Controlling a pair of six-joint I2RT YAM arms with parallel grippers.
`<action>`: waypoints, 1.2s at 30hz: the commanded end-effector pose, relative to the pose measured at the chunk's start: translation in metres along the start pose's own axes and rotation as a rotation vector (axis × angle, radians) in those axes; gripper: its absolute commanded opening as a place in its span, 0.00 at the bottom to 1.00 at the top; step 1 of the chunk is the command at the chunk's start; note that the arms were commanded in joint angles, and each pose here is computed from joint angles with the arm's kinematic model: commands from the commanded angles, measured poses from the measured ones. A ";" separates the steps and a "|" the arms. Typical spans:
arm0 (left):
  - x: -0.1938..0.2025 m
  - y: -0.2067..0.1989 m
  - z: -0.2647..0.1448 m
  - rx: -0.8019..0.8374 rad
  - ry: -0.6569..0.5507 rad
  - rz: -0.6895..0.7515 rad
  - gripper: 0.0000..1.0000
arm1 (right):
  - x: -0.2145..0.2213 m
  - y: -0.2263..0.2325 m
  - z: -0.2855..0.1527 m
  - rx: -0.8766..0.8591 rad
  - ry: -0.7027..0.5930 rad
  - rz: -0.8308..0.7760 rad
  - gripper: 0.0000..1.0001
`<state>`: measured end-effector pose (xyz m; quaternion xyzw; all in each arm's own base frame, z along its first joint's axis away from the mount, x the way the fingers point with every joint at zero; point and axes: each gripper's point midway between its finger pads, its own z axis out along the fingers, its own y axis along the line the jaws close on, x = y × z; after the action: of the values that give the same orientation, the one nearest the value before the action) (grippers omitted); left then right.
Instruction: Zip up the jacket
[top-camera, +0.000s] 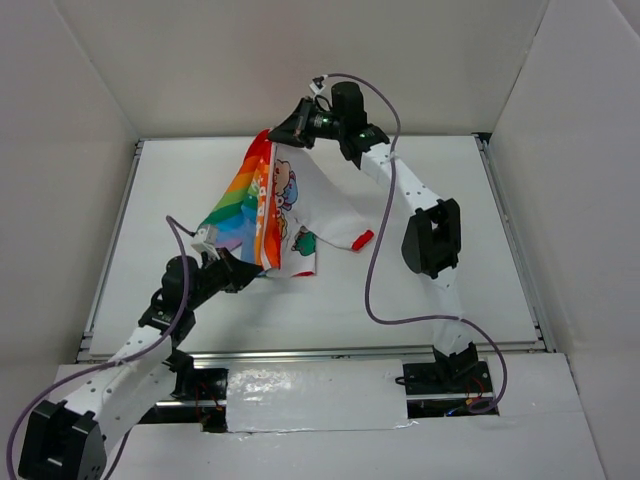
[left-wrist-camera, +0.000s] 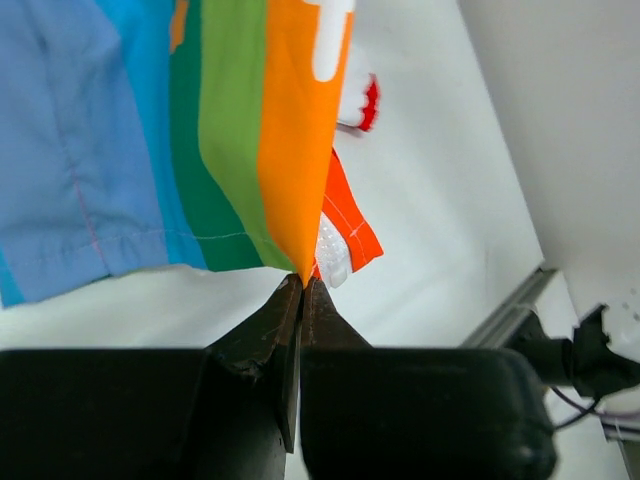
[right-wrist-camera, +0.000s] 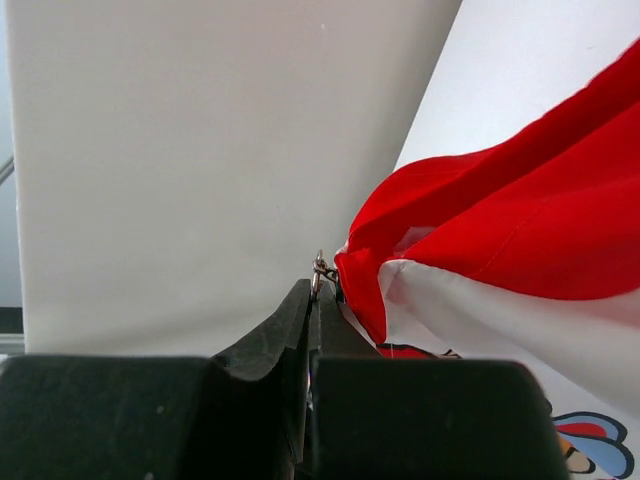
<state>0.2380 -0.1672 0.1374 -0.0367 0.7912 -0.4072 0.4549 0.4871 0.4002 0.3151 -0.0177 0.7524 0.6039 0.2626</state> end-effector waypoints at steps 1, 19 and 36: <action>0.020 0.027 0.005 -0.120 0.084 -0.010 0.01 | -0.049 0.052 -0.030 -0.096 -0.179 -0.195 0.00; -0.020 0.055 -0.020 -0.524 0.020 -0.095 0.81 | -0.120 0.132 -0.122 -0.105 -0.392 -0.399 1.00; -0.179 -0.025 -0.168 -0.787 -0.331 0.161 0.95 | 0.069 0.160 -0.382 0.385 -0.716 -0.616 1.00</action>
<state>0.2287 -0.0401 0.3191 -0.2074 0.7977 -0.1175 0.5539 0.2378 0.1385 0.5300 -0.0184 0.6352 0.3804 0.6719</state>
